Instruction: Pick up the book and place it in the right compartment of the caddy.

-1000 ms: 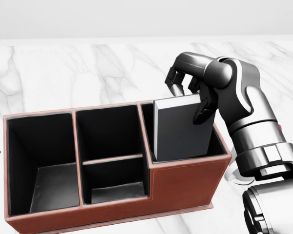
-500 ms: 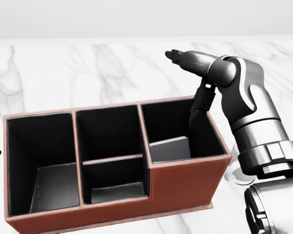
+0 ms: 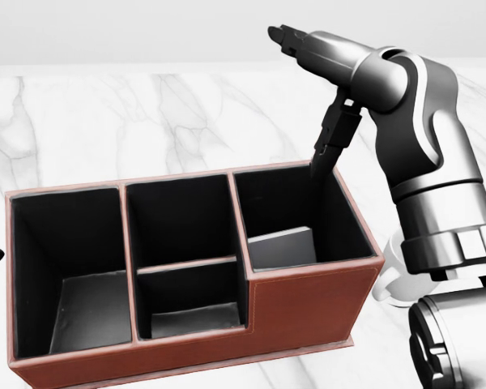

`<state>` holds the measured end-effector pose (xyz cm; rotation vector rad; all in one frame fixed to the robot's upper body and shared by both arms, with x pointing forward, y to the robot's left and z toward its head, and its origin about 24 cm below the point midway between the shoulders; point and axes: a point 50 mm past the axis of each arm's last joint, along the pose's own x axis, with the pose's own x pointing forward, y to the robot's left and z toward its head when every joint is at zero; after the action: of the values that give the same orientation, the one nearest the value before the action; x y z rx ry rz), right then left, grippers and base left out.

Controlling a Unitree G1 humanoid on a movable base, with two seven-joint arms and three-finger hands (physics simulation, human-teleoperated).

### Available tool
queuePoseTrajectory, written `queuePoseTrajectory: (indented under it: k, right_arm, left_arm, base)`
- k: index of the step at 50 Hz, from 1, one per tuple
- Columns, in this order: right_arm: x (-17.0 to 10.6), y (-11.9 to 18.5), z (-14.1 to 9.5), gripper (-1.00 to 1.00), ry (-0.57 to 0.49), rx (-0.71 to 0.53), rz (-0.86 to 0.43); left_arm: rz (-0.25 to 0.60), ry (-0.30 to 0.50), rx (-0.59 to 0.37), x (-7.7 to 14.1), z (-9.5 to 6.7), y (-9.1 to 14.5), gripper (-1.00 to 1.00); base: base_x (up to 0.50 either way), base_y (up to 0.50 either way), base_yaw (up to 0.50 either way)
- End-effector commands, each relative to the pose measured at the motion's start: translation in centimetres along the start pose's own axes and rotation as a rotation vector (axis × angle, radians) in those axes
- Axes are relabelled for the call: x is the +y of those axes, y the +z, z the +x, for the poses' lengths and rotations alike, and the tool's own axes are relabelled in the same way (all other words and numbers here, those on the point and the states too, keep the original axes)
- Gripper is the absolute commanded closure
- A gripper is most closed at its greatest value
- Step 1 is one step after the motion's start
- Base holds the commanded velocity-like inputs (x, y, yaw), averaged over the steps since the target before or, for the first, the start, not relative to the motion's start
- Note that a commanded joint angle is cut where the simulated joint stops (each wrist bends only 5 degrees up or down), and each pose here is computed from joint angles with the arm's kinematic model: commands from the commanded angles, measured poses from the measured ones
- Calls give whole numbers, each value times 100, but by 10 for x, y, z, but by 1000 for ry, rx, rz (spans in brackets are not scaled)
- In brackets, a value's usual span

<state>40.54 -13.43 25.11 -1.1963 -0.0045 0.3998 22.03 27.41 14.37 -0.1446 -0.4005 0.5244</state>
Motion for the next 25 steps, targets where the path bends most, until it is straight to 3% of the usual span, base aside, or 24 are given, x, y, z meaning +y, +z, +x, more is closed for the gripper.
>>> queuePoseTrajectory:
  k: [1,12,18,25]
  right_arm:
    - [-26,22,-20,-100,-143,-105,-24]
    - [-47,47,-62,-100,-318,-366,46]
    - [-44,60,-107,-100,-458,-482,-58]
    - [-47,66,-132,-100,-541,-538,-102]
  left_arm:
    - [1,0,4,0,0,-1,-100]
    - [-2,0,-10,0,0,3,-100]
    - [-2,-1,-12,-1,0,3,-100]
    - [-1,-2,-11,-1,0,2,-100]
  base:
    - [0,0,0]
    - [0,0,0]
    - [0,0,0]
    - [0,0,0]
